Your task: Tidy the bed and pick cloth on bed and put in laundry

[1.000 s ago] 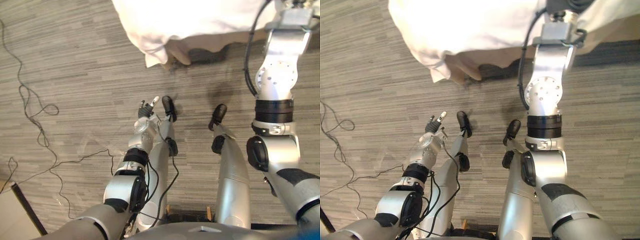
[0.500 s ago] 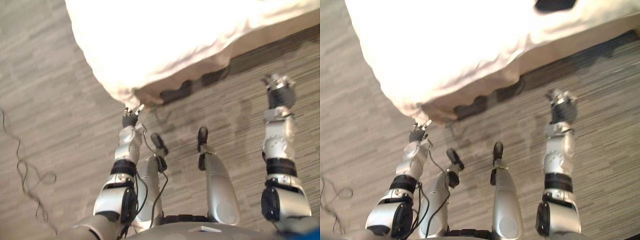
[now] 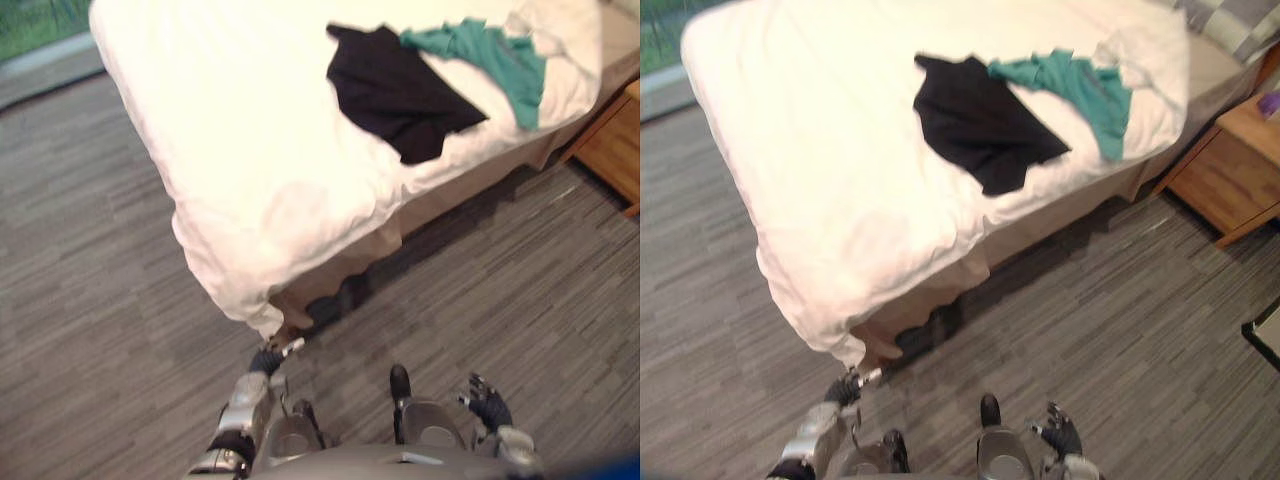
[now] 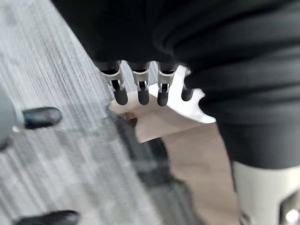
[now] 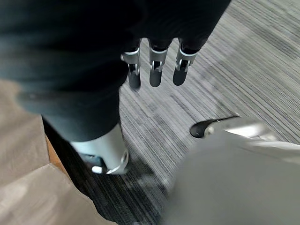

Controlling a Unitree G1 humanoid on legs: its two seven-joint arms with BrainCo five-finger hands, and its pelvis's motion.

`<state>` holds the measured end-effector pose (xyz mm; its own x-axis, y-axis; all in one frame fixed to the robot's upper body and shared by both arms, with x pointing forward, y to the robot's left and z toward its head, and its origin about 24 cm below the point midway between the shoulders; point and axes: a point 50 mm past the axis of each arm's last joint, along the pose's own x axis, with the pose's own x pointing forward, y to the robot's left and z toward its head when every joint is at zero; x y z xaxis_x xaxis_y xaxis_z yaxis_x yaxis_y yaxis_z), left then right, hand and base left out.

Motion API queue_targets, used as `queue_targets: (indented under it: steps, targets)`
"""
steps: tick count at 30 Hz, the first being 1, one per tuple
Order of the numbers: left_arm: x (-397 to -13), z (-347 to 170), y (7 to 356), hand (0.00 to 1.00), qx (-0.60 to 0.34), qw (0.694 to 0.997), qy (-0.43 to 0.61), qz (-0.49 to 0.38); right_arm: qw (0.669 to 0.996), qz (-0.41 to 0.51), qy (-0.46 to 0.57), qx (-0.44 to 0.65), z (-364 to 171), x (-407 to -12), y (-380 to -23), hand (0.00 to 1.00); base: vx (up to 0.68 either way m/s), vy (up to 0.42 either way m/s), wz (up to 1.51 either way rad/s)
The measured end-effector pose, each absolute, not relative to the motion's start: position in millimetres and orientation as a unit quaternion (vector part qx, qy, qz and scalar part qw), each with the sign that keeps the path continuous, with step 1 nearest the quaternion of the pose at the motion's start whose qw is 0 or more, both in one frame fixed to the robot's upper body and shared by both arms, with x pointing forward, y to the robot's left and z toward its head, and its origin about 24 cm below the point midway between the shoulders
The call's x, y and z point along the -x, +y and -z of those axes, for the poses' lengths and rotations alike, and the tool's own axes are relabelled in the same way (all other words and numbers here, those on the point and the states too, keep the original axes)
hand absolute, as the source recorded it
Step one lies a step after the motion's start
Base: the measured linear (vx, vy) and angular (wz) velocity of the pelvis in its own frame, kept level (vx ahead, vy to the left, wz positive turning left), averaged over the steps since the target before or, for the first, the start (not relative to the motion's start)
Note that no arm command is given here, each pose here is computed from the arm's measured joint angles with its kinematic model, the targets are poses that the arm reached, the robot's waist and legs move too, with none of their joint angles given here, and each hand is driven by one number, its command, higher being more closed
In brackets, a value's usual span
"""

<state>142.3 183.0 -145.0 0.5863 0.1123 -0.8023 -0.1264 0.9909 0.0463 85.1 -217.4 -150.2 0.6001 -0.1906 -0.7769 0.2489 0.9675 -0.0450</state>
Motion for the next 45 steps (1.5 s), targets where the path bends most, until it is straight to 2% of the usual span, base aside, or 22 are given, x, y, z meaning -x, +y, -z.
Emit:
queue_targets:
  steps: [2,4,13,21,30,33,36,41,44,45]
  targets:
    - [-121,153,182,0.0,0.002,0.875,0.48,-0.065,0.889,0.119,0.441,-0.027,152,-74,-217,0.0,-0.06,0.049,-0.62]
    - [-116,155,184,0.0,-0.001,0.872,0.486,-0.067,0.888,0.121,0.443,-0.025,152,-70,-219,0.0,-0.07,0.044,-0.89]
    - [-114,156,185,0.0,-0.035,0.864,0.5,-0.044,0.889,0.109,0.442,-0.036,153,-68,-219,0.0,-0.03,0.004,-1.08]
    - [-121,156,171,0.0,-0.069,0.865,0.497,-0.012,0.892,0.102,0.435,-0.077,152,-71,-215,0.0,0.08,-0.038,-0.73]
    - [-109,154,181,0.0,-0.016,0.882,0.462,-0.094,0.891,0.09,0.439,-0.068,150,-85,-227,0.0,0.04,0.041,-1.39]
    - [-105,155,185,0.0,-0.011,0.879,0.465,-0.103,0.874,0.1,0.468,-0.081,156,-56,-223,0.0,0.25,0.105,-0.5]
    - [-115,152,180,0.0,-0.005,0.888,0.448,-0.099,0.874,0.098,0.469,-0.079,156,-55,-223,0.0,0.2,0.059,0.01]
    - [-113,152,184,0.0,0.001,0.886,0.45,-0.112,0.879,0.103,0.457,-0.086,154,-56,-227,0.0,0.13,0.088,0.01]
    - [-109,155,188,0.0,0.006,0.877,0.464,-0.12,0.887,0.1,0.441,-0.098,153,-62,-224,0.0,0.04,0.117,0.05]
    - [-69,165,212,0.0,0.015,0.816,0.557,-0.153,0.892,0.083,0.425,-0.133,154,-63,-212,0.0,0.0,0.028,0.03]
